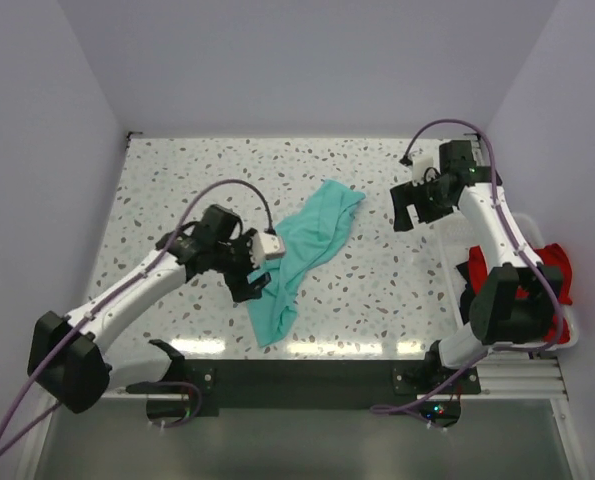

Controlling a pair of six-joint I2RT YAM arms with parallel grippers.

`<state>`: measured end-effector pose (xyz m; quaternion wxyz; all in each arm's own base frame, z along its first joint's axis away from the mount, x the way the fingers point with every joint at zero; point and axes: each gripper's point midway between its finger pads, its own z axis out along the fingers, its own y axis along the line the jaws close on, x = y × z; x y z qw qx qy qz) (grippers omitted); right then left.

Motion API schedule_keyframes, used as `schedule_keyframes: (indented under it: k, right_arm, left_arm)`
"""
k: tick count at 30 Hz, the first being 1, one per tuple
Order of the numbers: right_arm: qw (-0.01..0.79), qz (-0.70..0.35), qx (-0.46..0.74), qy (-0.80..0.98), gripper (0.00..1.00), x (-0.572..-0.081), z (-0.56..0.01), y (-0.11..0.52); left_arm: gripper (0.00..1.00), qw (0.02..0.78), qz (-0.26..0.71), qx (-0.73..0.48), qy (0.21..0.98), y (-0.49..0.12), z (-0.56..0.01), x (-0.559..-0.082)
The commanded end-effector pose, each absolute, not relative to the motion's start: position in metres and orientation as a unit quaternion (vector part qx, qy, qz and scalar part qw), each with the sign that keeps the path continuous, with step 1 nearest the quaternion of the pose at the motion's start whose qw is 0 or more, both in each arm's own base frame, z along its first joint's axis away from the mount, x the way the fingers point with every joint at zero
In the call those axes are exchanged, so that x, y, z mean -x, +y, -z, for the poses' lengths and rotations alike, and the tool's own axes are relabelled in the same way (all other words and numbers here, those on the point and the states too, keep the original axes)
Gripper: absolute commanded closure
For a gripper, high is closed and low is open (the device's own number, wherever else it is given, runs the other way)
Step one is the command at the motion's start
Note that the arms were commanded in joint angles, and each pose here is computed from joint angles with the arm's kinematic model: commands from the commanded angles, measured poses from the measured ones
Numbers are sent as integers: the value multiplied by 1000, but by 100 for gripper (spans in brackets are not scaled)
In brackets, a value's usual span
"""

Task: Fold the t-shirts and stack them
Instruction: Flatten the tshirt out

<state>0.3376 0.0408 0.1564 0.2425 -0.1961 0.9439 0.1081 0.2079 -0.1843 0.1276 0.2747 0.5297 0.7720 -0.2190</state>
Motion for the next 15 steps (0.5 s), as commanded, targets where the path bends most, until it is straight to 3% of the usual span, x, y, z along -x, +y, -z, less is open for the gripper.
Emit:
schedule_keyframes:
  k: [1, 5, 11, 13, 15]
  right_arm:
    - [212, -134, 230, 940, 13, -335, -146, 50]
    - [213, -143, 225, 940, 15, -341, -141, 59]
    - [219, -157, 219, 938, 16, -350, -143, 66]
    - [217, -159, 218, 938, 16, -352, -142, 67]
    - [221, -160, 221, 936, 17, -356, -143, 68]
  left_arm:
    - [14, 234, 163, -594, 752, -202, -86, -189]
    - [15, 188, 162, -657, 712, -228, -56, -147]
    - [13, 164, 119, -687, 698, -227, -20, -133]
    - [18, 151, 102, -698, 692, -219, -10, -134]
    - [33, 131, 75, -713, 685, -205, 3, -135]
